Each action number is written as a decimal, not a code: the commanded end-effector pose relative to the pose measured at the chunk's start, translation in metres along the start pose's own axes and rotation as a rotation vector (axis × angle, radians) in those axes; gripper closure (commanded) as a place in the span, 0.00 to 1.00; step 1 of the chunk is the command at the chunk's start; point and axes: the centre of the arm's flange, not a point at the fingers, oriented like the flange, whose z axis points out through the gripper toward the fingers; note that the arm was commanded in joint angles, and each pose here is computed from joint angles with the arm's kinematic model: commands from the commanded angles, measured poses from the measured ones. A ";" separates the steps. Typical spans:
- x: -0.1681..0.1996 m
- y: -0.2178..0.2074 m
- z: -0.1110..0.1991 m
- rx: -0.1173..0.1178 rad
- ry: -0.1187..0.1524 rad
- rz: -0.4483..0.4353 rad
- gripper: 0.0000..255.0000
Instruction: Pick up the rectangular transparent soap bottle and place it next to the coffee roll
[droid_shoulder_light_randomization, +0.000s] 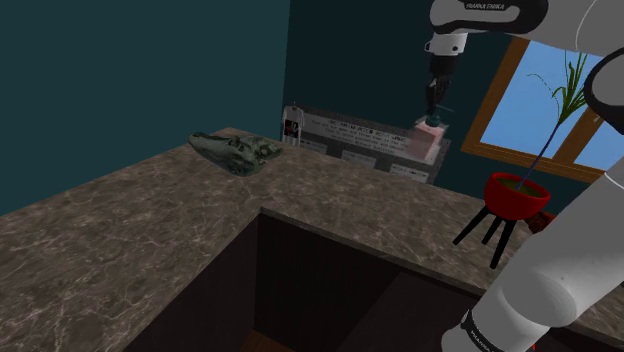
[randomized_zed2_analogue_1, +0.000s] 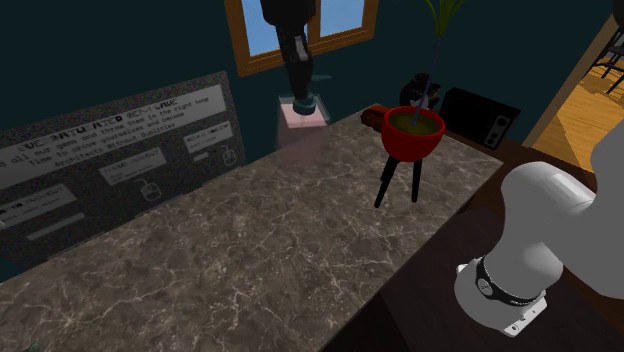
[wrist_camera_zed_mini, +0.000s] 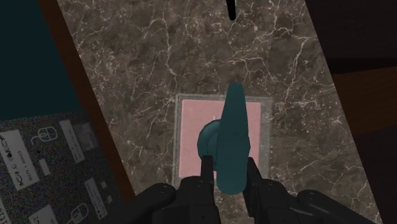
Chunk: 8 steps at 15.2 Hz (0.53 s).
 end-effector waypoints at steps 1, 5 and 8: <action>-0.013 0.019 0.010 0.000 0.000 -0.002 1.00; -0.039 0.060 0.030 0.000 0.000 -0.002 1.00; -0.058 0.092 0.044 0.000 0.000 -0.002 1.00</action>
